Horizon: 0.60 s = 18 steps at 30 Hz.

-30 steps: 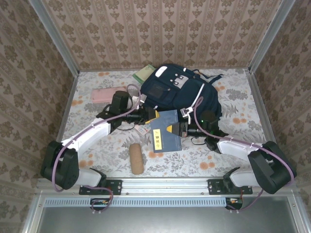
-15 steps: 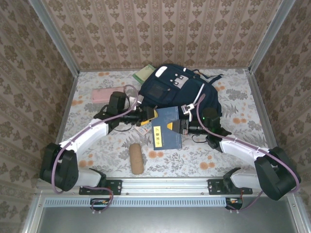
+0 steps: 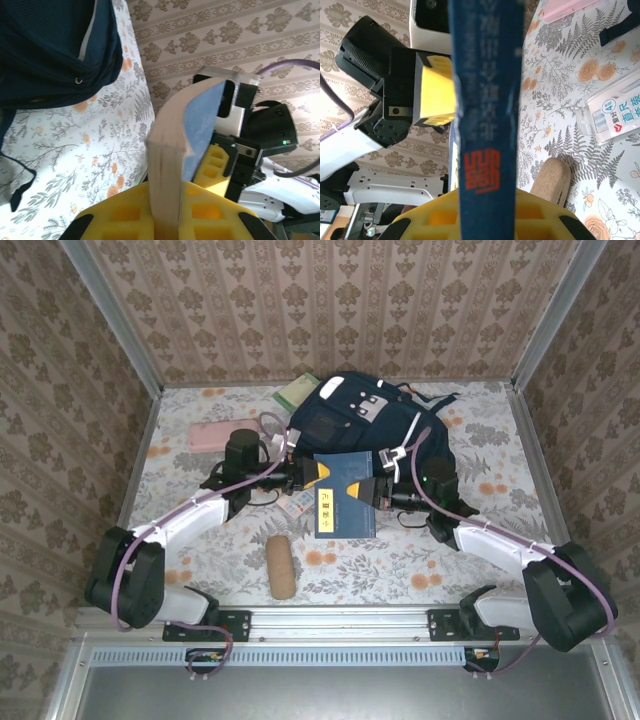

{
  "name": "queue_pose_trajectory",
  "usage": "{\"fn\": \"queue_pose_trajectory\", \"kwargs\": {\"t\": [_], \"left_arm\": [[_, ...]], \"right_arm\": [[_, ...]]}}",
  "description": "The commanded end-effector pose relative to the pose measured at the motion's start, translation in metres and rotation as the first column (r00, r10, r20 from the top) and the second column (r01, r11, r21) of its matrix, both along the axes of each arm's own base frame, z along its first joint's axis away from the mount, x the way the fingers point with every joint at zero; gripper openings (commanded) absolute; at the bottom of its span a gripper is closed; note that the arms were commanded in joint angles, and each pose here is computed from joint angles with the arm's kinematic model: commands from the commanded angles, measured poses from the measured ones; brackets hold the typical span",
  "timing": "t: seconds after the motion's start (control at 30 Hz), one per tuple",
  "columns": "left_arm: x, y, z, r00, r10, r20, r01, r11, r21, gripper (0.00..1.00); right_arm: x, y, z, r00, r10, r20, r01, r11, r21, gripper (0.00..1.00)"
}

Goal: Pack the student bag

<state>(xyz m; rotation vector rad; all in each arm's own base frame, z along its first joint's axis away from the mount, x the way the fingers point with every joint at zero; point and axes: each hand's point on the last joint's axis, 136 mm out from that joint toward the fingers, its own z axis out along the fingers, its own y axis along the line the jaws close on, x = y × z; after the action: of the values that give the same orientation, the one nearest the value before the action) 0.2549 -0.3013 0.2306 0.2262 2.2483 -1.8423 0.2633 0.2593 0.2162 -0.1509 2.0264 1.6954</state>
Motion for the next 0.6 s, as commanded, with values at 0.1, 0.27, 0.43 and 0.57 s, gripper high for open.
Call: {"fn": "queue_pose_trajectory", "kwargs": {"t": [0.1, 0.27, 0.43, 0.57], "left_arm": [[0.012, 0.0, 0.01, 0.998, 0.063, 0.005, -0.063, 0.997, -0.035, 0.0], [0.04, 0.014, 0.026, 0.965, 0.261, -0.008, -0.261, 0.963, -0.068, 0.0], [0.076, 0.046, 0.041, 0.842, 0.536, -0.064, -0.539, 0.827, -0.157, 0.0], [0.091, 0.06, 0.048, 0.763, 0.633, -0.128, -0.645, 0.738, -0.2, 0.0]], "right_arm": [[0.012, -0.003, 0.015, 0.999, -0.046, 0.026, 0.046, 0.999, -0.005, 0.31], [0.016, -0.009, 0.019, 0.995, -0.099, 0.013, 0.098, 0.995, 0.019, 0.88], [0.022, -0.02, 0.038, 0.98, -0.2, 0.002, 0.198, 0.972, 0.13, 0.99], [0.036, -0.051, 0.033, 0.907, -0.412, -0.087, 0.421, 0.888, 0.183, 1.0]]}}
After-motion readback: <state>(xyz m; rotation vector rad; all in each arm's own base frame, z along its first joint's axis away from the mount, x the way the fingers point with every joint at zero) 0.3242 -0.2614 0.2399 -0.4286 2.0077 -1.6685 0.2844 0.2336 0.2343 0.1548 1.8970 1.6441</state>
